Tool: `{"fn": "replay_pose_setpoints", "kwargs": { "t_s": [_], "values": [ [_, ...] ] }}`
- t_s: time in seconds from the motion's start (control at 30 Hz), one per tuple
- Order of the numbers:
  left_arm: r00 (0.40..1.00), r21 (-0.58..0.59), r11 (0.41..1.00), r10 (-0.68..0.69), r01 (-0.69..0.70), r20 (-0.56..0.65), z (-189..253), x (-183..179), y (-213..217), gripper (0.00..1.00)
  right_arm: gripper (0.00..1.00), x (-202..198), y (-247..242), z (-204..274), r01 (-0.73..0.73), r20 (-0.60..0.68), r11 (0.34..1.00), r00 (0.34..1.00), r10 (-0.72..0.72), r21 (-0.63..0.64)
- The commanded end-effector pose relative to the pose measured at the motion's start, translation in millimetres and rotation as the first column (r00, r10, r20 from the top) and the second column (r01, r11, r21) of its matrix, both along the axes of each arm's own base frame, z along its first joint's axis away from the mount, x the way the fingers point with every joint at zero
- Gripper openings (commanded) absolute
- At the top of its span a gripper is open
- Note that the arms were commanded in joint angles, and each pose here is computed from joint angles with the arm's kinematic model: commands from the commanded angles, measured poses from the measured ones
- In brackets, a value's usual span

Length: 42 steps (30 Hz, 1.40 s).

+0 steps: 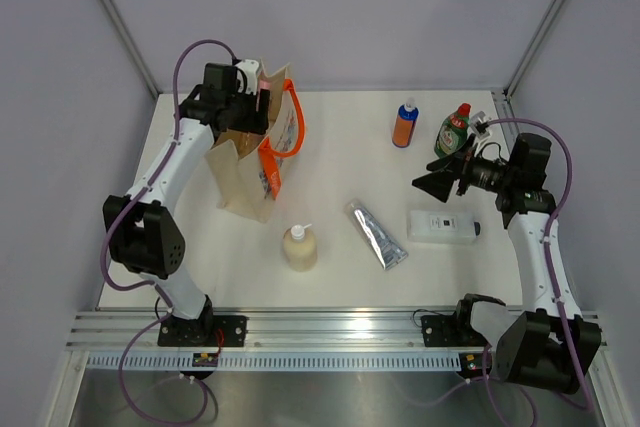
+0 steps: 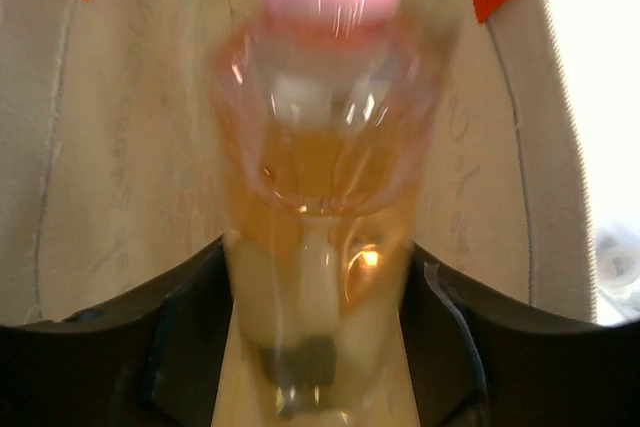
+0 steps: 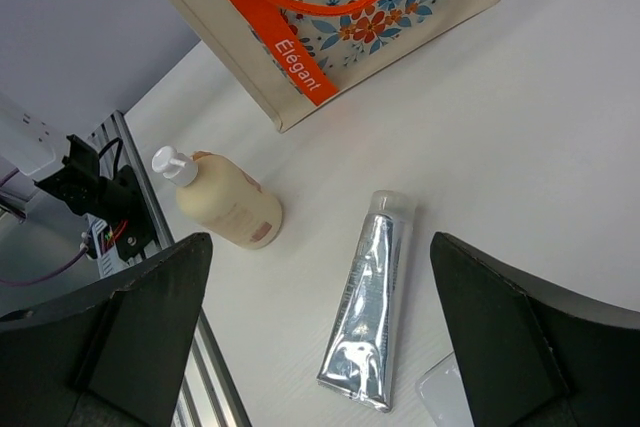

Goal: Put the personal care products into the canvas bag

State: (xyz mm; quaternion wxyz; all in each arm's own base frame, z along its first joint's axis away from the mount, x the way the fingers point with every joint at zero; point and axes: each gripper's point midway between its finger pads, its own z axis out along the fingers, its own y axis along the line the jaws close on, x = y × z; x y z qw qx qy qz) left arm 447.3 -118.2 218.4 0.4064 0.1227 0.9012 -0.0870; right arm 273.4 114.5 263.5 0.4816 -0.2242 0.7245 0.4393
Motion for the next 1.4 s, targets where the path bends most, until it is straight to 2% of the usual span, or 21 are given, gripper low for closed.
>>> {"fn": "replay_pose_setpoints", "kwargs": {
  "t_s": [0.0,0.07,0.23,0.3,0.4,0.43,0.5,0.53,0.63,0.7,0.73,0.8,0.9,0.93,1.03,1.2,1.37],
  "values": [
    [0.986,-0.011,0.999,-0.046,0.048,0.16,41,14,-4,0.7,1.0,-2,0,3,-0.034,0.04,0.999,0.999,0.035,-0.019],
    [0.989,-0.013,0.997,-0.068,0.07,0.128,29,11,-7,0.78,0.99,-2,-1,1,-0.031,0.043,0.999,0.999,0.032,-0.037],
    [0.989,-0.043,0.994,-0.095,0.1,0.11,23,6,-14,0.84,0.99,0,-7,1,0.008,0.05,0.995,0.999,-0.003,-0.096],
    [0.986,-0.055,0.993,-0.093,0.101,0.139,35,5,-15,0.85,0.99,2,-11,4,0.027,0.076,0.99,0.997,-0.016,-0.137],
    [0.97,-0.089,0.99,-0.087,0.109,0.227,72,-1,-16,0.86,0.99,14,-30,7,0.167,0.093,0.961,0.984,-0.15,-0.22],
    [0.964,-0.098,0.989,-0.083,0.111,0.254,84,-5,-16,0.86,0.99,28,-49,8,0.312,0.086,0.915,0.95,-0.3,-0.254],
    [0.934,-0.12,0.986,-0.068,0.117,0.35,125,-17,-14,0.91,0.99,41,-73,5,0.464,0.072,0.839,0.883,-0.464,-0.285],
    [0.92,-0.123,0.985,-0.064,0.12,0.387,140,-23,-13,0.99,1.0,50,-95,1,0.584,0.054,0.752,0.799,-0.599,-0.306],
    [0.87,-0.19,0.973,-0.024,0.134,0.493,184,-53,-10,0.99,0.99,59,-120,-12,0.687,0.067,0.648,0.702,-0.709,-0.328],
    [0.84,-0.223,0.962,-0.01,0.156,0.543,201,-71,-9,0.99,0.99,63,-119,-15,0.674,0.128,0.658,0.725,-0.677,-0.335],
    [0.828,-0.236,0.954,-0.023,0.186,0.56,204,-91,-10,0.99,1.0,68,-116,-16,0.641,0.197,0.684,0.763,-0.616,-0.348],
    [0.815,-0.283,0.934,-0.013,0.216,0.58,207,-109,-13,0.99,0.99,76,-114,-19,0.608,0.242,0.703,0.793,-0.559,-0.369],
    [0.818,-0.349,0.895,-0.03,0.278,0.574,190,-143,-20,0.99,0.99,107,-121,-17,0.584,0.277,0.702,0.812,-0.514,-0.408],
    [0.831,-0.374,0.878,-0.046,0.299,0.555,175,-158,-23,0.99,0.99,120,-125,-34,0.556,0.238,0.704,0.829,-0.506,-0.441],
    [0.845,-0.396,0.864,-0.061,0.311,0.531,152,-177,-24,0.99,1.0,152,-134,-45,0.55,0.215,0.705,0.832,-0.512,-0.449],
    [0.878,-0.41,0.861,-0.083,0.301,0.47,104,-205,-22,0.99,1.0,192,-148,-62,0.56,0.204,0.685,0.821,-0.533,-0.466],
    [0.88,-0.426,0.846,-0.099,0.32,0.465,89,-225,-22,0.99,0.98,217,-143,-88,0.507,0.191,0.729,0.858,-0.476,-0.46]
  ]
}}
